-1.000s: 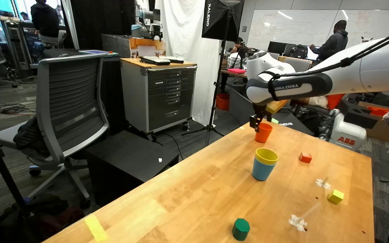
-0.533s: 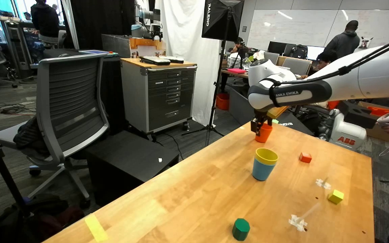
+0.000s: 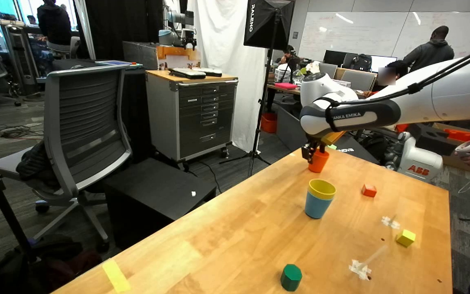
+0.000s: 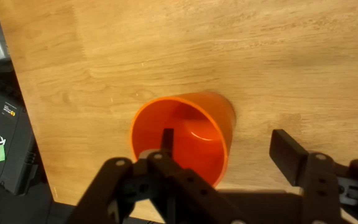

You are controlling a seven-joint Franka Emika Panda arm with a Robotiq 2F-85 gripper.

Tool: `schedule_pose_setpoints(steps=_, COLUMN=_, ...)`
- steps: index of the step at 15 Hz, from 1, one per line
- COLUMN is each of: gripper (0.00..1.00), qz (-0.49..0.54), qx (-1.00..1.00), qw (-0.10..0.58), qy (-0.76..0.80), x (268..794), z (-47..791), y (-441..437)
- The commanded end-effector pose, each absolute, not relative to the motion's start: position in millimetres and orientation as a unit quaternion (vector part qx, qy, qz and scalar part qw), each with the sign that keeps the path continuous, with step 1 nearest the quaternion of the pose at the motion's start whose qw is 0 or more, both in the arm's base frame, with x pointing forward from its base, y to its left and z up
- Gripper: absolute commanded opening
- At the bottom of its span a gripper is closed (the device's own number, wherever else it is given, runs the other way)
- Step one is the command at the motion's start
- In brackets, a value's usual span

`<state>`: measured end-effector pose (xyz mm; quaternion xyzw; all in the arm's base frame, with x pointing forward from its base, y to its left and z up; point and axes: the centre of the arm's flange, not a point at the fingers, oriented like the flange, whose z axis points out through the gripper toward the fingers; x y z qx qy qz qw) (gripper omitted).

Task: Put the yellow cup in the blue cup then pick the orange cup and put it in the yellow cup

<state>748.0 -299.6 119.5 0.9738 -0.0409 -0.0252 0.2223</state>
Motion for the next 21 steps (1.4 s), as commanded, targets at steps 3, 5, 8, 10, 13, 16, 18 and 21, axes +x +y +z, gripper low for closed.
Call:
schedule_pose_setpoints(steps=3, gripper=0.33, qz=-0.015, qx=0.973, qw=0.228, qy=-0.021, x=777.9, z=100.7, y=-313.8)
schedule_pose_setpoints(steps=5, gripper=0.18, qz=-0.013, qx=0.974, qw=0.226, qy=-0.017, x=777.0, z=95.8, y=-313.9)
schedule_pose_setpoints(steps=8, gripper=0.05, qz=-0.011, qx=0.974, qw=0.224, qy=-0.017, x=775.2, z=90.2, y=-313.6)
schedule_pose_setpoints(steps=10, gripper=0.01, qz=-0.011, qx=0.975, qw=0.219, qy=-0.017, x=773.7, z=90.1, y=-311.8)
schedule_pose_setpoints(steps=13, gripper=0.05, qz=-0.003, qx=0.977, qw=0.214, qy=-0.014, x=769.0, z=102.4, y=-301.6)
schedule_pose_setpoints(steps=16, gripper=0.04, qz=0.011, qx=0.978, qw=0.210, qy=-0.001, x=766.2, z=121.1, y=-280.4)
schedule_pose_setpoints(steps=18, gripper=0.04, qz=0.023, qx=0.977, qw=0.212, qy=0.011, x=764.7, z=140.1, y=-259.7)
schedule_pose_setpoints(steps=21, gripper=0.04, qz=0.042, qx=0.975, qw=0.217, qy=0.031, x=765.0, z=168.7, y=-228.4)
